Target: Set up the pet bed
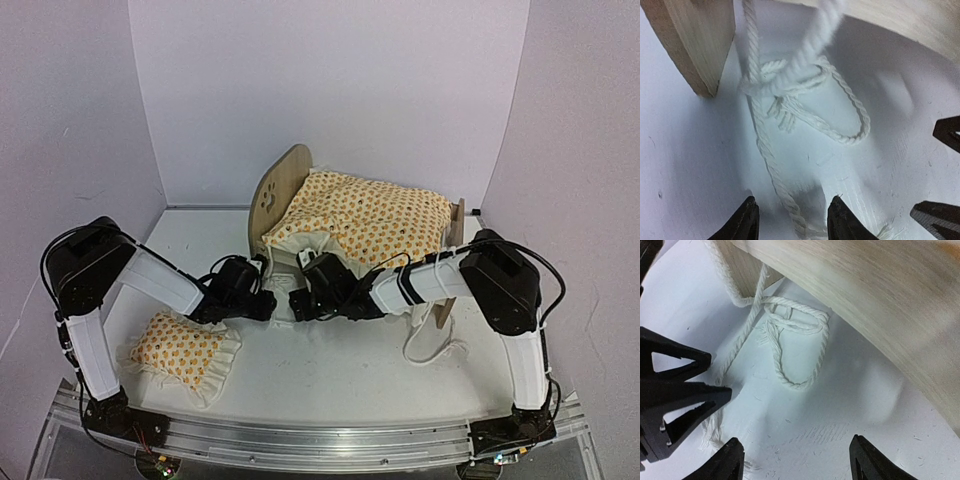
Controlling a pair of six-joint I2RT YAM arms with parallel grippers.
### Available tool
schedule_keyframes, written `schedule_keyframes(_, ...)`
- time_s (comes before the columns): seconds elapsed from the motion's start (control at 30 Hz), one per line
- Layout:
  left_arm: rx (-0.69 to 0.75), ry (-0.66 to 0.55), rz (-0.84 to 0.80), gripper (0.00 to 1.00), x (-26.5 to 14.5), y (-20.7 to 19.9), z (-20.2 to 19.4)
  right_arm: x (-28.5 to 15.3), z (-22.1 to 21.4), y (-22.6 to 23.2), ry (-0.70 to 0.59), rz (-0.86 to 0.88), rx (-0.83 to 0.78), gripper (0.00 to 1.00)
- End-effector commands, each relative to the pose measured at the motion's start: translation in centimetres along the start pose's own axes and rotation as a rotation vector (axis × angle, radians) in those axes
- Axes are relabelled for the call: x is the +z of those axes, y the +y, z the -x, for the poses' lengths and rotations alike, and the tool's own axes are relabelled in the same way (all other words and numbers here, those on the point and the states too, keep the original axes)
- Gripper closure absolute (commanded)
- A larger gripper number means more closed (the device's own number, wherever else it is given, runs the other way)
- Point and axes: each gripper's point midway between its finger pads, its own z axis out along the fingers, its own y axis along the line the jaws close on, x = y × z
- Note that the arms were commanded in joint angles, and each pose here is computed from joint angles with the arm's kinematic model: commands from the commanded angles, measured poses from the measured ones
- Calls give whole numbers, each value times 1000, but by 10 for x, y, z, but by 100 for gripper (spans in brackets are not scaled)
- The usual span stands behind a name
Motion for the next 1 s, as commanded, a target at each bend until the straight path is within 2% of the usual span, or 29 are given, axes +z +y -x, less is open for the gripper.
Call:
schedule_keyframes(0.0, 27, -2, 58, 54, -4, -12, 5, -23, 35, 7, -97, 37, 10, 26)
schedule_keyframes(0.13, 59, 108, 169, 58, 4, -3, -17, -26, 41, 8, -118, 39, 8, 25)
schedule_keyframes(0.33, 66, 173, 200, 90, -8, 10, -39, -30, 50, 9, -149, 39, 12, 25)
schedule_keyframes(0.37, 68, 179, 178, 99, -11, 8, -43, -30, 51, 10, -152, 44, 12, 25)
schedule_keyframes(0.47, 58, 162, 74, 100, -24, -9, -39, -30, 53, 14, -155, 70, 15, 25)
schedule_keyframes(0.7, -65, 109, -218, 100, -66, -49, -32, -31, 45, 24, -130, 148, 85, 25)
schedule_keyframes(0.83, -117, 94, -304, 100, -87, -57, -33, -29, 39, 24, -122, 162, 151, 26)
schedule_keyframes(0.97, -138, 74, -319, 100, -102, -53, -36, -20, 36, 30, -129, 167, 89, 25)
